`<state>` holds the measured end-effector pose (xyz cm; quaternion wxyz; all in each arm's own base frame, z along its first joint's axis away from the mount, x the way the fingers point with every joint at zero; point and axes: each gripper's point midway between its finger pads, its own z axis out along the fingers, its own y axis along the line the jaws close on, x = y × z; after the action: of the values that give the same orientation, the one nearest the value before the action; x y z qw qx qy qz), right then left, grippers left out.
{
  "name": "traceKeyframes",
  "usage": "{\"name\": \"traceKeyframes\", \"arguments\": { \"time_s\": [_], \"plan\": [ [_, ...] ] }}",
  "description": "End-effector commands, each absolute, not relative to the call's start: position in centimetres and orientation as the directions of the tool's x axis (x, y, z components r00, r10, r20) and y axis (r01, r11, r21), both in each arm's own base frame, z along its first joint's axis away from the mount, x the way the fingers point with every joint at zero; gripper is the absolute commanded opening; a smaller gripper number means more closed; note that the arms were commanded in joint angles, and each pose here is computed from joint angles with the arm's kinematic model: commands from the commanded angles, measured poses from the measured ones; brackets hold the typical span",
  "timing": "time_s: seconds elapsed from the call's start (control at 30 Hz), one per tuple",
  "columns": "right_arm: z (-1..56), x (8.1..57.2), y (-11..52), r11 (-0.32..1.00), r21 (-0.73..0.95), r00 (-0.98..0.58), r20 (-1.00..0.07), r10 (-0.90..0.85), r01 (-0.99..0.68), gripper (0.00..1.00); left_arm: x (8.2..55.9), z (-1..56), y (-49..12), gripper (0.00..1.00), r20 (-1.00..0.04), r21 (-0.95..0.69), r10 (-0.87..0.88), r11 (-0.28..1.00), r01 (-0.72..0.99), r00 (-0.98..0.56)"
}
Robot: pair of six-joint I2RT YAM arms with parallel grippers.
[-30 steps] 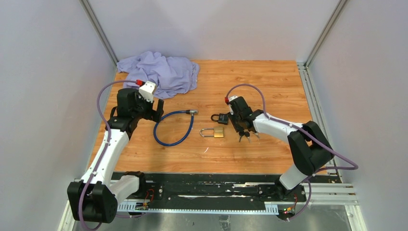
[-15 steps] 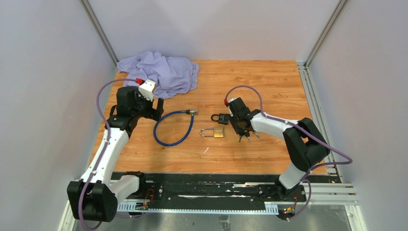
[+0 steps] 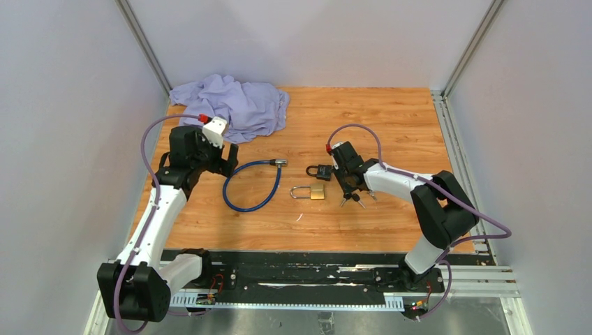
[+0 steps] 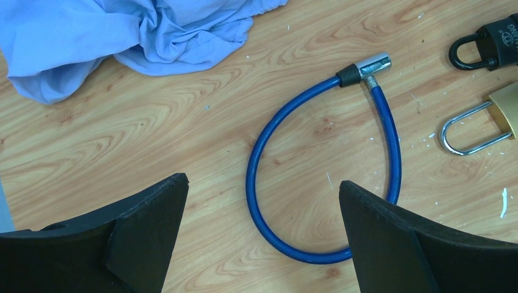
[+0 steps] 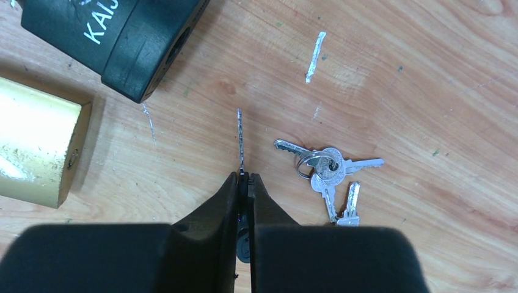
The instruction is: Unlock with the key
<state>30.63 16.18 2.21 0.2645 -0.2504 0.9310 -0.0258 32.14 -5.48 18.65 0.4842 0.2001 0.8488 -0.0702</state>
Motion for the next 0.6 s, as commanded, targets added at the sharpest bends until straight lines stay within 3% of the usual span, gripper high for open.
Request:
{"name": "traceKeyframes", "arguments": {
  "time_s": [0.0,0.3,0.57],
  "plan": [
    [1.7,29.9,15.9,0.883,-0.147,-0.763,-0.454,-0.46,-0.445,0.01,32.0,20.4,-5.8,0.98,-0.865,0.095,0.292,0.893,0.439,-0.407],
    [5.9,29.5,18.9,0.868,0.004,-0.717,-0.566,-0.408,-0.497,0.01,31.0,20.4,-7.1,0.98,-0.866,0.09,0.33,0.843,0.531,-0.377],
    [11.5,25.8,24.7,0.676,0.264,-0.629,-0.681,-0.375,-0.688,0.01,27.5,20.7,-10.4,0.98,-0.864,0.063,0.416,0.649,0.758,-0.285]
  ]
}}
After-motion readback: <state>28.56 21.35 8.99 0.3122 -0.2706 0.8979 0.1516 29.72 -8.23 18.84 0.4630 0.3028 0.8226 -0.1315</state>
